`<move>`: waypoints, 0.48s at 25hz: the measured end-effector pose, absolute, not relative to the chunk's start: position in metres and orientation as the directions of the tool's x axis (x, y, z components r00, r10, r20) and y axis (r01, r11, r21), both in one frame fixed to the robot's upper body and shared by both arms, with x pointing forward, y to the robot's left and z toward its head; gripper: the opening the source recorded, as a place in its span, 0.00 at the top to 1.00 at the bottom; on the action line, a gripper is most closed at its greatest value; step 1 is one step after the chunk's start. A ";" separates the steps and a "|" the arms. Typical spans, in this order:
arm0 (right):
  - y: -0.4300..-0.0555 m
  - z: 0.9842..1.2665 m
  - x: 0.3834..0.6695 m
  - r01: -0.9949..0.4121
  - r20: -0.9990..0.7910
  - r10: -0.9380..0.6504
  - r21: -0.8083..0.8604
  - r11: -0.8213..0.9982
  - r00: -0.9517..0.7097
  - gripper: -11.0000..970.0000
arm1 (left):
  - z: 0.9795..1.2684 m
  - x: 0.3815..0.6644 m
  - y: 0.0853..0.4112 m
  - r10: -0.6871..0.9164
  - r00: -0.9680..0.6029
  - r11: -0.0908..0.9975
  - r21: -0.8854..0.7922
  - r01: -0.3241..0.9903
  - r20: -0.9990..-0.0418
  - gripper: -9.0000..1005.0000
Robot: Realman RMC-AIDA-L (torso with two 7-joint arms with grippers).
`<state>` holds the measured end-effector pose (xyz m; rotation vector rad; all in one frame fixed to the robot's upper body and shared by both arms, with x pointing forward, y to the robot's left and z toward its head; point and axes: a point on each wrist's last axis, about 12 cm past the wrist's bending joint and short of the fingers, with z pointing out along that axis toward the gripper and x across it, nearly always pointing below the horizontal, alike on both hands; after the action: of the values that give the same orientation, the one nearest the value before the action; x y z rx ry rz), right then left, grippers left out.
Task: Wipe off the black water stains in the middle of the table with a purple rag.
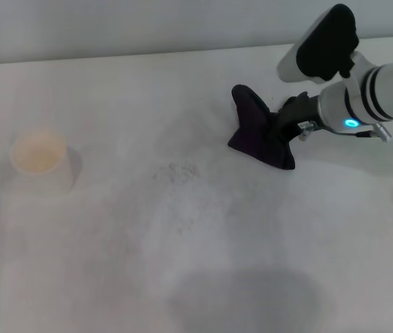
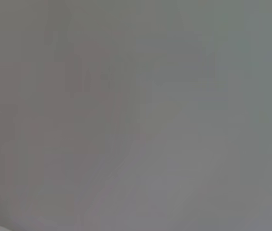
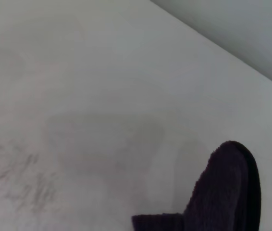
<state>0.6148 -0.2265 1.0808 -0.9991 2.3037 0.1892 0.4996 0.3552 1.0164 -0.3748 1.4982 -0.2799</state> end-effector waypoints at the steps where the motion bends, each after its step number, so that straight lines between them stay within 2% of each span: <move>1: -0.227 1.082 0.612 -0.711 -0.588 -0.622 -0.109 0.695 -0.517 0.84 | 1.016 0.500 0.355 -0.406 0.058 0.911 -0.409 -0.049 -0.912 0.13; 10: -0.229 1.084 0.605 -0.733 -0.575 -0.659 -0.145 0.665 -0.485 0.82 | 1.016 0.499 0.354 -0.408 0.059 0.910 -0.411 -0.048 -0.911 0.13; 12: -0.231 1.085 0.604 -0.727 -0.584 -0.656 -0.155 0.669 -0.478 0.76 | 1.016 0.499 0.354 -0.408 0.059 0.910 -0.411 -0.048 -0.911 0.13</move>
<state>0.6044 -0.2305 1.0855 -1.0622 2.2614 0.1499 0.4993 0.3539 1.0162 -0.3756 1.4966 -0.2828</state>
